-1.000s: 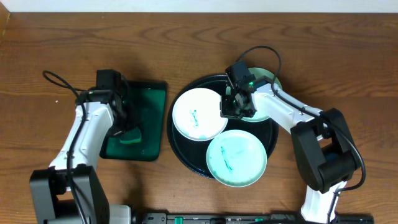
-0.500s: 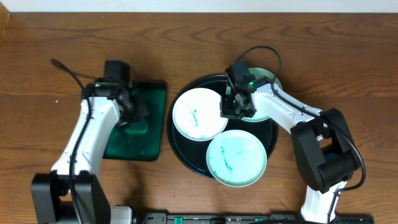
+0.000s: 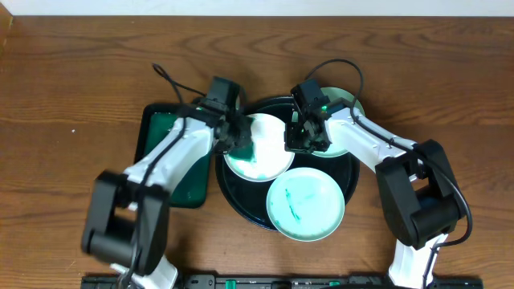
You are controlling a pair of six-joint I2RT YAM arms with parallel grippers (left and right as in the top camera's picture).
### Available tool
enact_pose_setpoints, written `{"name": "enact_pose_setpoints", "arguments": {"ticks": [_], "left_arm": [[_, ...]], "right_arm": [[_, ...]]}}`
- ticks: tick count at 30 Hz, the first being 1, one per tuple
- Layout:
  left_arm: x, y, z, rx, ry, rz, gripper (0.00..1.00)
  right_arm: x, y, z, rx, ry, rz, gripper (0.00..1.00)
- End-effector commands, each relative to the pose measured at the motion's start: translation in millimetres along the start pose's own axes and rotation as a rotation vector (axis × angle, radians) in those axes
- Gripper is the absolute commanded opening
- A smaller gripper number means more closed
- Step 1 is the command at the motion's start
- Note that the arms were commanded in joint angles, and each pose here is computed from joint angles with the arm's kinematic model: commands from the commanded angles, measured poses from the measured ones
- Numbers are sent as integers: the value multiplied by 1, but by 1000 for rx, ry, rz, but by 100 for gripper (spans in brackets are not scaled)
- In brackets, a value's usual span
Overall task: Clean dirty plates on tray and stack at the side
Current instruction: 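Scrub the white plate with the sponge while right gripper holds it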
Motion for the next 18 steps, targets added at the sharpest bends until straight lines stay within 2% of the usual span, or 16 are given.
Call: {"name": "enact_pose_setpoints", "arguments": {"ticks": [1,7,18], "left_arm": [[20,7,3,-98,4,69,7],[24,-4,30,-101,-188,-33,7],[59,30,-27,-72,114,177,7]], "right_arm": [[0,-4,-4,14,48,-17,1],[0,-4,-4,15,49,-16,1],[0,-4,-4,15,51,-16,1]]}}
Point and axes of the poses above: each gripper's point midway between its finger pads, its own x axis out along the fingers, its own z axis along the line the jaws close on, y = z × x, the point moved 6 cm from there along -x, back along the fingers, and after that the axes turned 9 degrees about -x, right-handed, at the moved point
